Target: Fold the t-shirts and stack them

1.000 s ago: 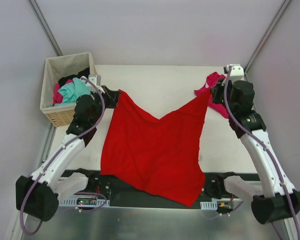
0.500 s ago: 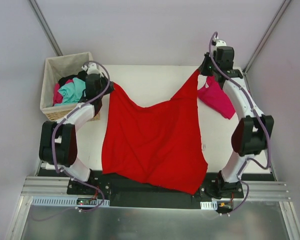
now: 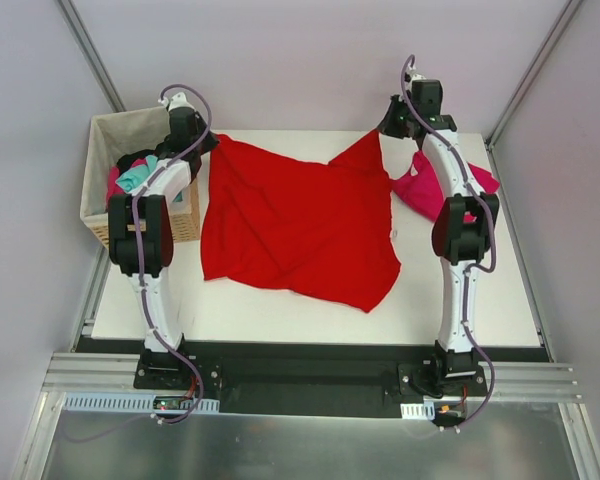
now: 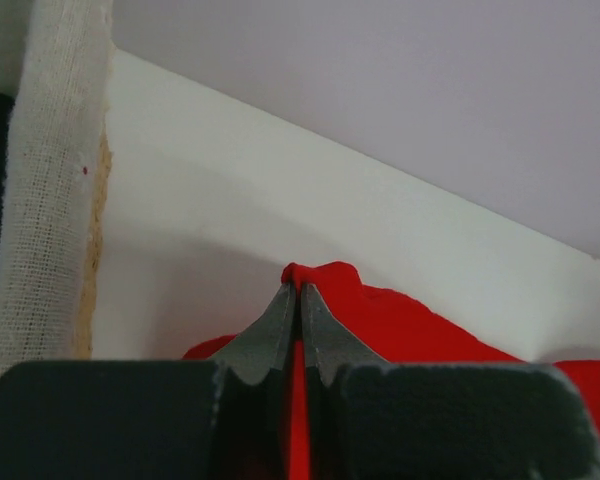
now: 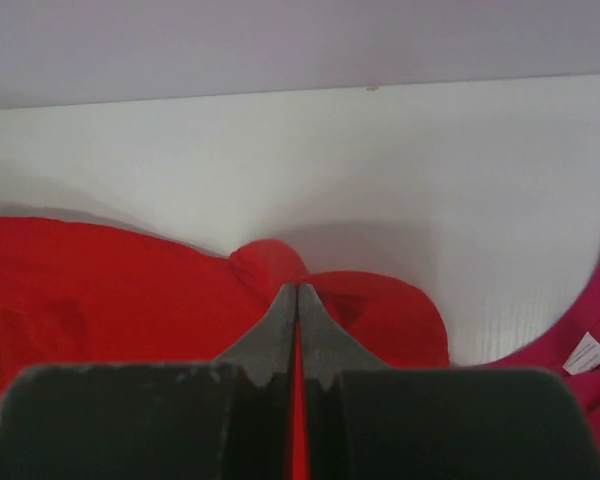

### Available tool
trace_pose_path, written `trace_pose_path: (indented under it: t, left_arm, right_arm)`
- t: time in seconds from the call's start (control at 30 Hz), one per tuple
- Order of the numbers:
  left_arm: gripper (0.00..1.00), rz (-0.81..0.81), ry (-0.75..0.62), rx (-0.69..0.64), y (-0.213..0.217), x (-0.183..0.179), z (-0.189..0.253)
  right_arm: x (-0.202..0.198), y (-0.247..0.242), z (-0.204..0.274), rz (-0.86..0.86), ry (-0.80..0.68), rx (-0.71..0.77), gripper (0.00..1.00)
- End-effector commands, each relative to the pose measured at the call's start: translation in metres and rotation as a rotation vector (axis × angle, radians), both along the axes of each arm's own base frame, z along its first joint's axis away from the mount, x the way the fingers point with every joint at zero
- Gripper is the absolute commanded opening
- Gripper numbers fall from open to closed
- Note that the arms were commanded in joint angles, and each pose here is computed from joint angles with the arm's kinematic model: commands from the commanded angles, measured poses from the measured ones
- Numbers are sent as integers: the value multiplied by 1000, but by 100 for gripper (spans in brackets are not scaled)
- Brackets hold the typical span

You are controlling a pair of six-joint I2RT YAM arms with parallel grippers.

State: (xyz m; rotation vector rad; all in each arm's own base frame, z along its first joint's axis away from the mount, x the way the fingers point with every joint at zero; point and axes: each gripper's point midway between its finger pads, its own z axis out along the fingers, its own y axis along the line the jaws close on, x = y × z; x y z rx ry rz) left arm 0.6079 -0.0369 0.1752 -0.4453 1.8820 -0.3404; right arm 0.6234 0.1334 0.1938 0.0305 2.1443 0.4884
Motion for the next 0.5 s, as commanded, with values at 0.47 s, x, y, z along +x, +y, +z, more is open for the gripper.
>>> trace_pose_path:
  t: [0.47]
  left_arm:
    - [0, -413, -655, -97, -63, -223, 297]
  right_arm:
    - [-266, 9, 348, 163, -775, 33, 1]
